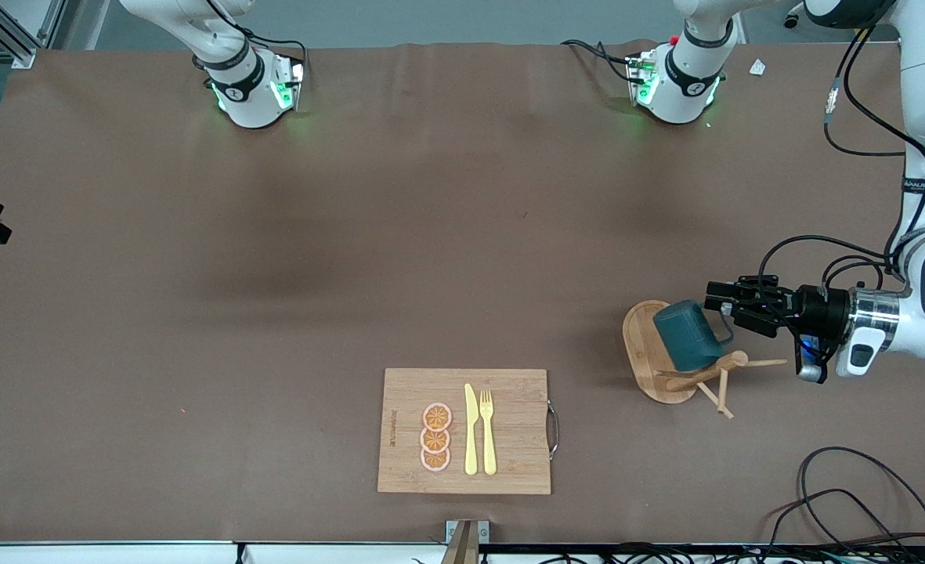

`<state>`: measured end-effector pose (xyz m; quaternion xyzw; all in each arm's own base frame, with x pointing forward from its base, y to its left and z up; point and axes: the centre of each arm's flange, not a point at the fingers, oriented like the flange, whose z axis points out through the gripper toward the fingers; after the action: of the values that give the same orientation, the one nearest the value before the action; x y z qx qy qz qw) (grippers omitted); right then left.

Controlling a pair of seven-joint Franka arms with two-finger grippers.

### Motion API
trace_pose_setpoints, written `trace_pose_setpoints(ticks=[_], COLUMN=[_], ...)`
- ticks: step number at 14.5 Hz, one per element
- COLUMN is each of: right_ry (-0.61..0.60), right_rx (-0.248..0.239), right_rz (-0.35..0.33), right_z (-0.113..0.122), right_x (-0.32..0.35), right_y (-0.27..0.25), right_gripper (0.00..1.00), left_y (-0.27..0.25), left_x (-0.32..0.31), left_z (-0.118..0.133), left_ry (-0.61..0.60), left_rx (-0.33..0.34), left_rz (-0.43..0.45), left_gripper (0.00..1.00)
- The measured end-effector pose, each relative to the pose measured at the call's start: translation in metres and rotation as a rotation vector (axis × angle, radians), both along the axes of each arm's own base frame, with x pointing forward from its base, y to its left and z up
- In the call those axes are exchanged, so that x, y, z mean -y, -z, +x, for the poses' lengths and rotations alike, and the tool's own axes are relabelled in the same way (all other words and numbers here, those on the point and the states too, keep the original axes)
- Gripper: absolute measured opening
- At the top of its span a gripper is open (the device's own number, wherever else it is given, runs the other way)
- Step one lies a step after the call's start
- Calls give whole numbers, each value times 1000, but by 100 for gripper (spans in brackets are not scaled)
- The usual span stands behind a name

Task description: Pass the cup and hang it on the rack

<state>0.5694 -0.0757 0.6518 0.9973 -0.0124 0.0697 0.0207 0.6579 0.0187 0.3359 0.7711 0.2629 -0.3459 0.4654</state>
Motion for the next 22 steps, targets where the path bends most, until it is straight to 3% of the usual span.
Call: trace_pose_setpoints(ticks=[4,5,8,11,14,22], right_ry=[0,0,0,0,-1,-2], right_rx=[0,0,0,-1,0,1], right_rz=[0,0,0,0,11,20], right_z=[0,0,0,0,0,0], right_x=[0,0,0,0,-1,-2], right_y=[0,0,0,0,0,0], right_gripper=[100,100,100,100,100,100], left_y=[-19,-30,-76,-134,-184,-267], left_x=[-7,-11,-19,-21,-19,63], left_z=[4,5,2,-11,-23,-52], left_ry=[-6,-13,-28,-3,54,410], left_rx=[34,47,66,105,195,528], left_rz=[5,11,54,206,385,822], left_gripper=[95,100,100,100,100,100])
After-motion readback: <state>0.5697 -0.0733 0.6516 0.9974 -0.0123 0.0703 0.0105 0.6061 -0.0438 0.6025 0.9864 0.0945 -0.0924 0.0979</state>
